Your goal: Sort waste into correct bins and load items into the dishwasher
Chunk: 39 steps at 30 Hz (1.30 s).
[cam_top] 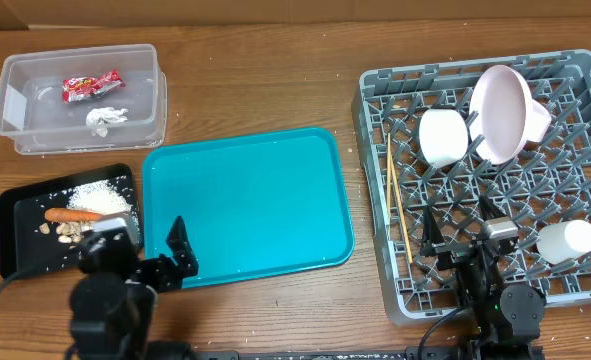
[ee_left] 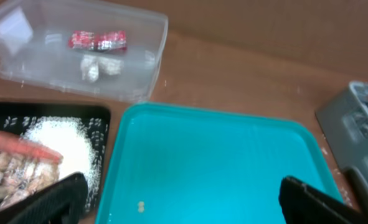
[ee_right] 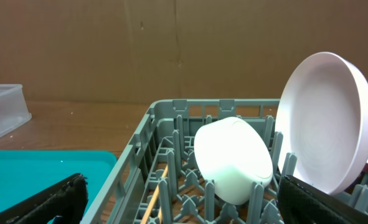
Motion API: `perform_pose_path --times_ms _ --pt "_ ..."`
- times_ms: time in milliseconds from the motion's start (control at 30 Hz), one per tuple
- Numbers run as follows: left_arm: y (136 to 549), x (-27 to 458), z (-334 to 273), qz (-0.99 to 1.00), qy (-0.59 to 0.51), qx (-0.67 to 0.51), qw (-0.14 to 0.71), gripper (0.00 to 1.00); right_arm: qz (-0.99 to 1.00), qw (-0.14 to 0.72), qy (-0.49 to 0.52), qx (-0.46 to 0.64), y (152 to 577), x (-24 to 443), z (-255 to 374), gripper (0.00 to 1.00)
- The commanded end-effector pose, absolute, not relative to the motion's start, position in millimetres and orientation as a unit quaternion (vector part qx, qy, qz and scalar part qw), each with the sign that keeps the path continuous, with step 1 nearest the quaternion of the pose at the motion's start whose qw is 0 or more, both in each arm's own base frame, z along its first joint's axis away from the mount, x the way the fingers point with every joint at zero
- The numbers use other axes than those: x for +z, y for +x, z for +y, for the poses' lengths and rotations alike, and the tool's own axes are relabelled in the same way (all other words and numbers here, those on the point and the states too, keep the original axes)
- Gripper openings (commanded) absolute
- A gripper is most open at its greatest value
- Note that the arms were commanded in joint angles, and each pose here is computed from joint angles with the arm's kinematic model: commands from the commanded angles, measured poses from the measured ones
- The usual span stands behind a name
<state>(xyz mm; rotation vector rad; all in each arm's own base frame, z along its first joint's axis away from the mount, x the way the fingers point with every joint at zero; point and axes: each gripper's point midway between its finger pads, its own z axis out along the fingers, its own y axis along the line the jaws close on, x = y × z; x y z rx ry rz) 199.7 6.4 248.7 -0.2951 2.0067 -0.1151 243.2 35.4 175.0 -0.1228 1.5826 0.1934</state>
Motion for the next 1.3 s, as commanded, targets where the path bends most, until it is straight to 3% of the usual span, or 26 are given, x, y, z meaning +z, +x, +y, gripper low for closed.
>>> perform_pose_path --times_ms 0,367,500,1267 --pt "215.2 207.1 8.6 0.817 -0.077 -0.021 0.571 1.0 0.71 0.697 -0.055 0.083 243.6 172.4 34.8 1.0" --pt "246.6 178.1 7.9 0.698 -0.07 -0.039 0.711 1.0 0.71 0.697 -0.055 0.083 243.6 172.4 34.8 1.0" --pt "245.8 155.9 9.1 0.73 -0.074 -0.033 0.679 1.0 0.71 0.697 -0.055 0.083 243.6 172.3 34.8 1.0" --pt "246.0 157.4 9.1 0.728 -0.074 -0.033 0.681 1.0 0.71 0.697 -0.055 0.083 243.6 172.3 34.8 1.0"
